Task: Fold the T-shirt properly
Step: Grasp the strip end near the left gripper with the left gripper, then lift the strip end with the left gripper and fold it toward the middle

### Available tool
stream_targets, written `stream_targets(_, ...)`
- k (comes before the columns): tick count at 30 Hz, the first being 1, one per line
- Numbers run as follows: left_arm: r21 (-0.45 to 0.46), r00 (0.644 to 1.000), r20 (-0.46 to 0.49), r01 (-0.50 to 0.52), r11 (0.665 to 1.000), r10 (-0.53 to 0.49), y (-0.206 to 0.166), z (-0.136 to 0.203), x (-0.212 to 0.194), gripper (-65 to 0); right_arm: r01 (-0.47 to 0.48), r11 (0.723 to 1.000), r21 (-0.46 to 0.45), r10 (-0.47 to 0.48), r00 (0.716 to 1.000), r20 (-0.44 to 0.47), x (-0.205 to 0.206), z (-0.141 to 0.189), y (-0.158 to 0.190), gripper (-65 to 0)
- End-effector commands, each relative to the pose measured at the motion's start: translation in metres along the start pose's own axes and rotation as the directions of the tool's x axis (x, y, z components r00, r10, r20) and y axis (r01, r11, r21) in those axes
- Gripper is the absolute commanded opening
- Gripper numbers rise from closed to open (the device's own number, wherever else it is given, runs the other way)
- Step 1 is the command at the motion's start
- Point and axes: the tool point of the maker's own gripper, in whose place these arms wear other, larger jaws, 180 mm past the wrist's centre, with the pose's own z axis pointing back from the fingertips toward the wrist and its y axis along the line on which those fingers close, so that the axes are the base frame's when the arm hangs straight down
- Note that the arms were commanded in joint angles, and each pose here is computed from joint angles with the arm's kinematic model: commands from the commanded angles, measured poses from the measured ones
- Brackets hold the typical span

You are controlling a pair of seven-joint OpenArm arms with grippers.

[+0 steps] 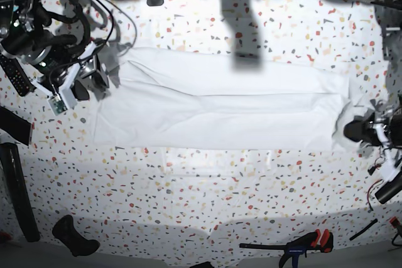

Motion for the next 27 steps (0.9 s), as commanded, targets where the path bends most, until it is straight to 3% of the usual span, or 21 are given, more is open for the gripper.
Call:
stream_targets(1, -0.037, 0.997, 0.066, 0.052, 0.998, -0.05, -0.017, 0.006, 0.026, -65.0, -0.028, 1.0, -0.003, 0.028, 0.999, 0.037, 0.011, 0.004, -0.002, -35.5)
stream_targets(7, -0.134, 0.966, 0.161, 0.226, 0.965, -0.204, -0.086, -0.014, 0.059, -65.0, -0.028, 1.0, -0.003, 0.028, 0.999, 0.036, 0.011, 0.004, -0.002, -35.5)
stream_targets(11, -0.203, 0.943, 0.217, 0.295, 0.934, -0.251, -0.129, -0.03, 0.063, -65.0, -0.028, 1.0, -0.003, 0.028, 0.999, 0.037, 0.011, 0.004, -0.002, -35.5)
stream_targets(15, -0.28, 0.95, 0.234, 0.272, 0.921, -0.21, -0.157, -0.056, 0.045, -65.0, -0.028, 1.0, -0.003, 0.028, 0.999, 0.037, 0.011, 0.004, -0.002, -35.5)
stream_targets(23, -0.193, 0.93, 0.348, 0.19, 0.963, -0.114, -0.166, -0.104, 0.035, -65.0, -0.028, 1.0, -0.003, 0.028, 0.999, 0.043, 0.012, 0.004, -0.002, -35.5)
stream_targets(27, -0.212, 0.927, 0.366, 0.17, 0.962, -0.084, -0.181, -0.119, 0.034, -65.0, -0.028, 1.0, -0.003, 0.028, 0.998, 0.05, 0.014, 0.004, -0.002, -35.5)
